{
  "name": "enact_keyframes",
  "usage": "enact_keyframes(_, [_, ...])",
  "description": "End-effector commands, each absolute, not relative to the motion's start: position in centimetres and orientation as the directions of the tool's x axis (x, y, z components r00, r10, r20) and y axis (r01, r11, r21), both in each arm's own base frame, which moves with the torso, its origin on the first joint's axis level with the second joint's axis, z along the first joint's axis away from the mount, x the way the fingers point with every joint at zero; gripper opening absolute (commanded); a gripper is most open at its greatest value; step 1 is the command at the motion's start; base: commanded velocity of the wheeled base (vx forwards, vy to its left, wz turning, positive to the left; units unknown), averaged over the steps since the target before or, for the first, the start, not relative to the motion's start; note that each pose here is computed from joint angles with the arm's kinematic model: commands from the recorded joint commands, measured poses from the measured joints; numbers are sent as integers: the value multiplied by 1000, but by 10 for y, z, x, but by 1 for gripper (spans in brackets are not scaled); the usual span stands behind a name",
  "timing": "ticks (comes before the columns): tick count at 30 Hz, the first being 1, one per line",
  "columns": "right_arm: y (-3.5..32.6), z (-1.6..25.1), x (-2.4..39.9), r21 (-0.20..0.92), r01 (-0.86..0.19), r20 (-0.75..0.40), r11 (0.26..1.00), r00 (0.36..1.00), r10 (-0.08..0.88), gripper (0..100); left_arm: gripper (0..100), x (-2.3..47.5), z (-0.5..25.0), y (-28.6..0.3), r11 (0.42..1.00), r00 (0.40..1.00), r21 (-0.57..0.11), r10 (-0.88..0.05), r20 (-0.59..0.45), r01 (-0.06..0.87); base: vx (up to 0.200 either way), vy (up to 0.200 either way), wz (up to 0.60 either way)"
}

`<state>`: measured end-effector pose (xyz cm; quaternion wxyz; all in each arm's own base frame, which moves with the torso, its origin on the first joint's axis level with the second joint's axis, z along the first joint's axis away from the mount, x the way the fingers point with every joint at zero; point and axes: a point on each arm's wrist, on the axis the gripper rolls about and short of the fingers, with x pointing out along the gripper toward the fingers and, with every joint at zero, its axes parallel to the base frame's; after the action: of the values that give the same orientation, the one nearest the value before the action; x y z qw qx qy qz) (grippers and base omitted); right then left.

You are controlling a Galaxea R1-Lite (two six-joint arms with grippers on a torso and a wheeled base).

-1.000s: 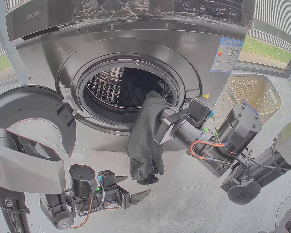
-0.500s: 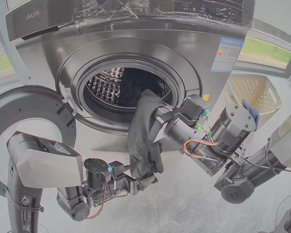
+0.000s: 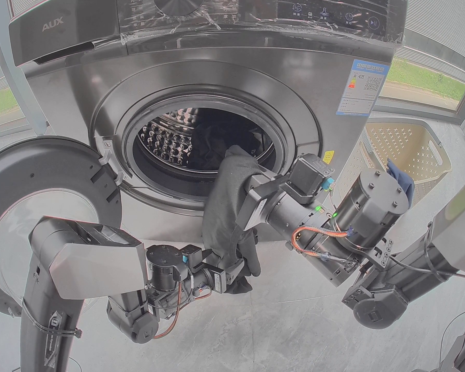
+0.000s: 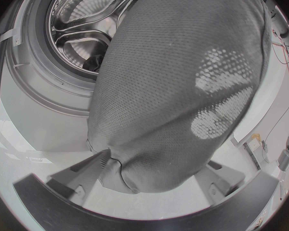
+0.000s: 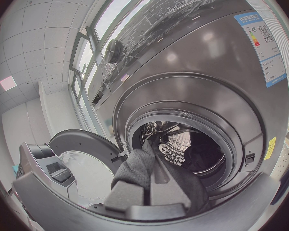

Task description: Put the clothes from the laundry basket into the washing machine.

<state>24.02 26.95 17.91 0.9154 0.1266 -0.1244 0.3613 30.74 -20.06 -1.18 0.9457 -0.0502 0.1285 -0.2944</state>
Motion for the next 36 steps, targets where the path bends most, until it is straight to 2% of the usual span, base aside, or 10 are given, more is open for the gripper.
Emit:
enact_keyframes(1, [267,178,240,142,-689,313,711,712,628,0,0,310,-12,-202,828,802,-169,-560,-205,535,0,0,0])
enact_keyframes(7, [257,179,241,150,-674,307,723,727,614,0,0,313,-1,-193,844,826,-168,-534,-181,509,0,0,0])
enact_keyframes(10, [240,178,244,148,-643,290,752,755,588,0,0,313,28,-172,862,857,-172,-500,-128,477,0,0,0])
enact_keyframes(11, [240,179,244,148,-641,290,753,756,587,0,0,313,30,-171,862,857,-172,-500,-124,478,0,0,0])
enact_keyframes(14, [222,172,243,155,-611,252,776,784,567,0,0,296,61,-148,865,868,-179,-488,-89,468,0,0,0])
enact_keyframes(20, [202,151,235,148,-576,152,804,817,557,0,0,267,103,-121,850,863,-178,-505,-8,496,0,0,0])
enact_keyframes(23, [192,137,230,140,-566,84,813,824,560,0,0,253,124,-111,842,860,-180,-508,53,509,0,0,0])
enact_keyframes(24, [187,126,226,135,-559,34,818,828,560,0,0,247,138,-107,831,851,-187,-515,103,525,0,0,0])
enact_keyframes(29, [180,110,220,127,-549,-43,826,829,558,0,0,236,159,-103,818,833,-167,-523,181,550,0,0,0])
enact_keyframes(36, [187,84,237,119,-530,-108,840,834,542,0,0,219,182,-99,787,792,-150,-552,263,598,0,0,0])
